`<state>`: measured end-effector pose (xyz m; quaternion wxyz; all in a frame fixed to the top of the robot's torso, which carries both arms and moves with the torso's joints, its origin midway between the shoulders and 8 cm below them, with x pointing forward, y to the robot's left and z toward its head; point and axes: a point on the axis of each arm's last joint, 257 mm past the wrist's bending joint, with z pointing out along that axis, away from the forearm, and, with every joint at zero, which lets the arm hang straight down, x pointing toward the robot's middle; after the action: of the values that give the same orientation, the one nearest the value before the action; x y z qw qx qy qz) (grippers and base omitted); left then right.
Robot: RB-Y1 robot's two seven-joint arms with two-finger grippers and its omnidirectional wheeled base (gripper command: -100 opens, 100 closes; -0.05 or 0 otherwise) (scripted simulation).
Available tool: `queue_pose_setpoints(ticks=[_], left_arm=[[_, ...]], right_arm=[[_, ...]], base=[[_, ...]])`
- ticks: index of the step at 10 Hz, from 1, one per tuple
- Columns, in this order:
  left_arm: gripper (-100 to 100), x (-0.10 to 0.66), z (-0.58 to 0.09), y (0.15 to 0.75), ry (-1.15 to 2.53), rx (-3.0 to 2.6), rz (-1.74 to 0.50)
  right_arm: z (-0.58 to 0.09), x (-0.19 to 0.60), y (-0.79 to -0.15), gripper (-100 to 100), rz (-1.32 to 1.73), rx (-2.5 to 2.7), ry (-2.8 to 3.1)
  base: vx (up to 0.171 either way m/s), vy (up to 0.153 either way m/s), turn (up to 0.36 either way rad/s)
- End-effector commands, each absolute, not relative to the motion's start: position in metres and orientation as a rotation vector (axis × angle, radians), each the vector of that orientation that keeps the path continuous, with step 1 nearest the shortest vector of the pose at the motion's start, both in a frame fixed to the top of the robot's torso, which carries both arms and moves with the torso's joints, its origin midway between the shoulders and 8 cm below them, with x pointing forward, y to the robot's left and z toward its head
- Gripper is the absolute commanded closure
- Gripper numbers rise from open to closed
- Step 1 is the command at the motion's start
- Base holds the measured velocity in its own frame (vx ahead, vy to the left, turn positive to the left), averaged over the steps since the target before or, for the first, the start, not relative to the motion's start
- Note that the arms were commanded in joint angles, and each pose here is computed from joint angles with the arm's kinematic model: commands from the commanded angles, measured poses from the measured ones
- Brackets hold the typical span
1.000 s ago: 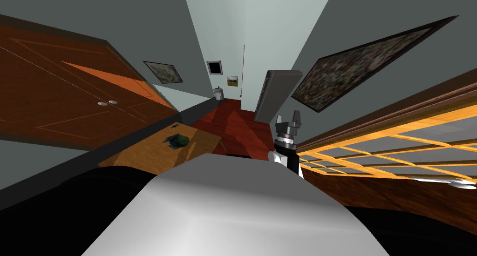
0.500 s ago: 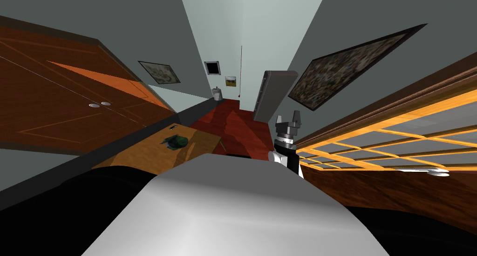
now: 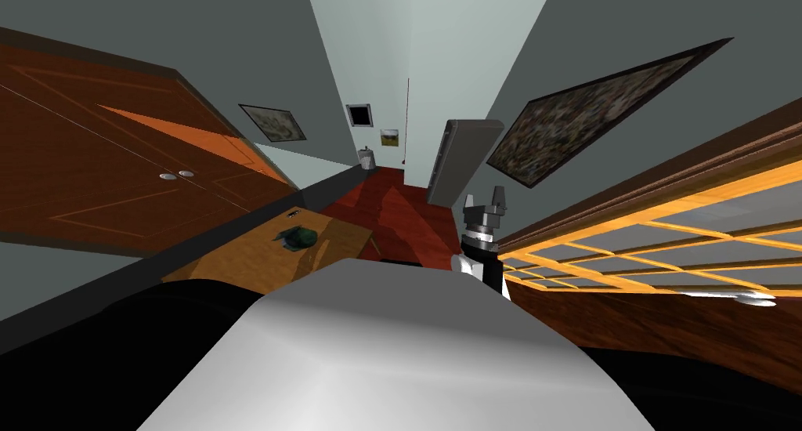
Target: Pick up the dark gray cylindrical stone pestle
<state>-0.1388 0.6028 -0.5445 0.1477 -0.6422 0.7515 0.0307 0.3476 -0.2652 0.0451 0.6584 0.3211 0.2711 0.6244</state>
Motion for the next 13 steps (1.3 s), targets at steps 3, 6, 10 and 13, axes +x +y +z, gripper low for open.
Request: queue_pose_setpoints(ticks=[3,6,10,13], left_arm=[[100,-0.116,-0.538,0.617,2.17,-1.798,0.06],[100,-0.111,-0.537,0.618,2.23,-1.745,0.057],[100,-0.096,-0.532,0.627,2.274,-1.685,0.046],[100,-0.079,-0.525,0.637,2.283,-1.649,0.033]], right_arm=[[0.045,0.348,-0.265,0,1.414,0.727,0.614],[0.045,0.348,-0.265,0,1.414,0.727,0.614],[0.045,0.348,-0.265,0,1.414,0.727,0.614],[0.045,0.348,-0.265,0,1.414,0.727,0.614]], base=[[0.066,-0.016,0.209],[0.039,-0.003,0.102],[0.044,-0.009,0.137],[0.04,-0.015,0.154]])
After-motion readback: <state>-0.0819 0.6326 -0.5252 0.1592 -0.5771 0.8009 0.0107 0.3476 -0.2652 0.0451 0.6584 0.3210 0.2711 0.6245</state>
